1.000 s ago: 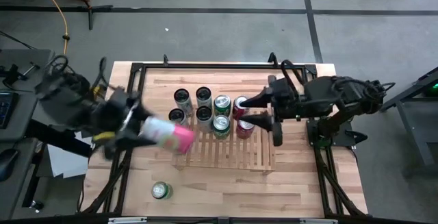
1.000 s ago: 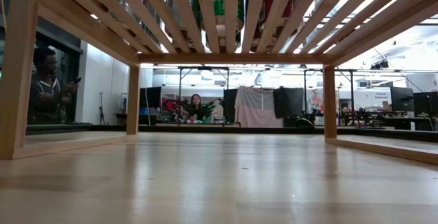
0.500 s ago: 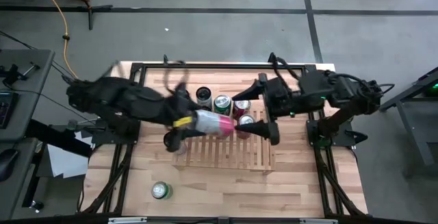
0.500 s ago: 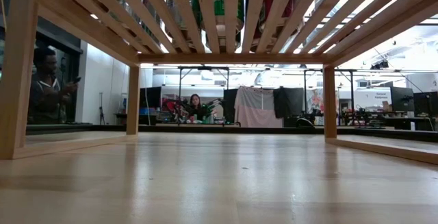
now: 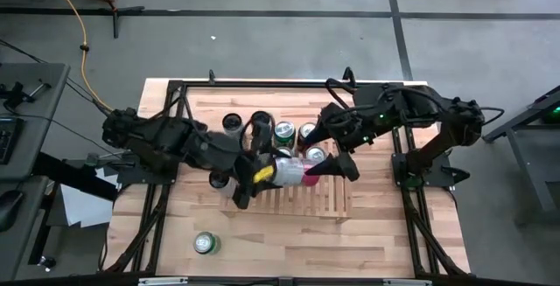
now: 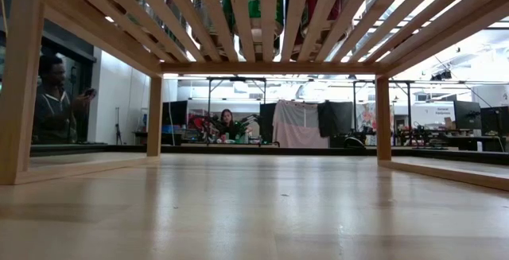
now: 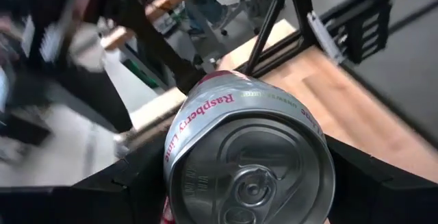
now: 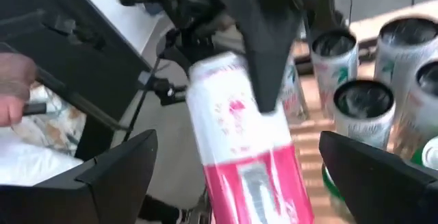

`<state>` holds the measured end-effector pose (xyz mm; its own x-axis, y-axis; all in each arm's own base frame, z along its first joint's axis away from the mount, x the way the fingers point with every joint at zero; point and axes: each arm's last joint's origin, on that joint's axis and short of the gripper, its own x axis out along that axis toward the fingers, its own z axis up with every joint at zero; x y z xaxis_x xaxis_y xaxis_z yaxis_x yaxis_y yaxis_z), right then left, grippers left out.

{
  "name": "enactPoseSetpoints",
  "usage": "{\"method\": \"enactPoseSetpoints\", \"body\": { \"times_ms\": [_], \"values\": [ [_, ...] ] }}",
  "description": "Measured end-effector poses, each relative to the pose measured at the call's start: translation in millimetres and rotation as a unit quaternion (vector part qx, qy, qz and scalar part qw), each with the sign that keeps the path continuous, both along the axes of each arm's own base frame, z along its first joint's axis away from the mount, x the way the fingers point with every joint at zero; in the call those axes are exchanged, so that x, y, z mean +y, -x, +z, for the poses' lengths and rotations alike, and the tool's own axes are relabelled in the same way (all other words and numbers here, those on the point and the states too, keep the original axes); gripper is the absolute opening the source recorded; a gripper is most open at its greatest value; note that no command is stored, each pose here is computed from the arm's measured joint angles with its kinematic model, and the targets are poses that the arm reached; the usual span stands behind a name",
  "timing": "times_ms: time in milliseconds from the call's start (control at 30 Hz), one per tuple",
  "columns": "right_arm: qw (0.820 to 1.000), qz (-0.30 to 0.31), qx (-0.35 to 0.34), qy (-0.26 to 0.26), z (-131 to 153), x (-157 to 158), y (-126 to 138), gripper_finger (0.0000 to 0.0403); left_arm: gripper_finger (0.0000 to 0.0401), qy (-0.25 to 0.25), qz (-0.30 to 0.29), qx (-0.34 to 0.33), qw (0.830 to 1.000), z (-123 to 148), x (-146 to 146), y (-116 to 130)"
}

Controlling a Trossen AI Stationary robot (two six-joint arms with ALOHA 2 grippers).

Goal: Place canned beverage on shelf
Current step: Put the pink white soda can on the shelf

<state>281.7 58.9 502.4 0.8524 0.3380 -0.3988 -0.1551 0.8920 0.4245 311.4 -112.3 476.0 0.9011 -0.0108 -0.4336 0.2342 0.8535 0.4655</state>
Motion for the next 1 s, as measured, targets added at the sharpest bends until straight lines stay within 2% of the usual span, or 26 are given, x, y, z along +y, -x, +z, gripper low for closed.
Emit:
{"method": "enactPoseSetpoints", "body": {
  "times_ms": [133,333,600,800,900,1000],
  "values": [
    [1.000,0.001,0.025,0.000,-7.0,1.3,-4.5,0.0392,0.0273,-0.087,-0.022,-0.025,0.996,0.2,-12.8,-3.3],
    [0.997,0.048,0.048,-0.043,-15.0,7.3,-17.3,0.0392,0.0273,-0.148,-0.052,-0.055,0.986,1.2,-24.2,-10.0],
    [0.989,0.108,0.065,-0.083,-29.3,20.3,-42.2,0.0392,0.0273,-0.149,-0.051,-0.045,0.986,-2.6,-23.3,-12.8],
    [0.985,0.137,0.058,-0.085,-29.1,21.5,-43.1,0.0386,0.0273,-0.125,-0.055,-0.046,0.990,-2.4,-25.0,-12.6],
    [0.984,0.145,0.050,-0.088,-27.5,22.3,-43.2,0.0366,0.0273,-0.125,-0.062,-0.050,0.989,-1.5,-28.1,-11.1],
    [0.983,0.150,0.053,-0.091,-27.6,22.3,-42.7,0.0325,0.0273,-0.123,-0.065,-0.052,0.989,-0.5,-28.0,-10.7]
  ]
}}
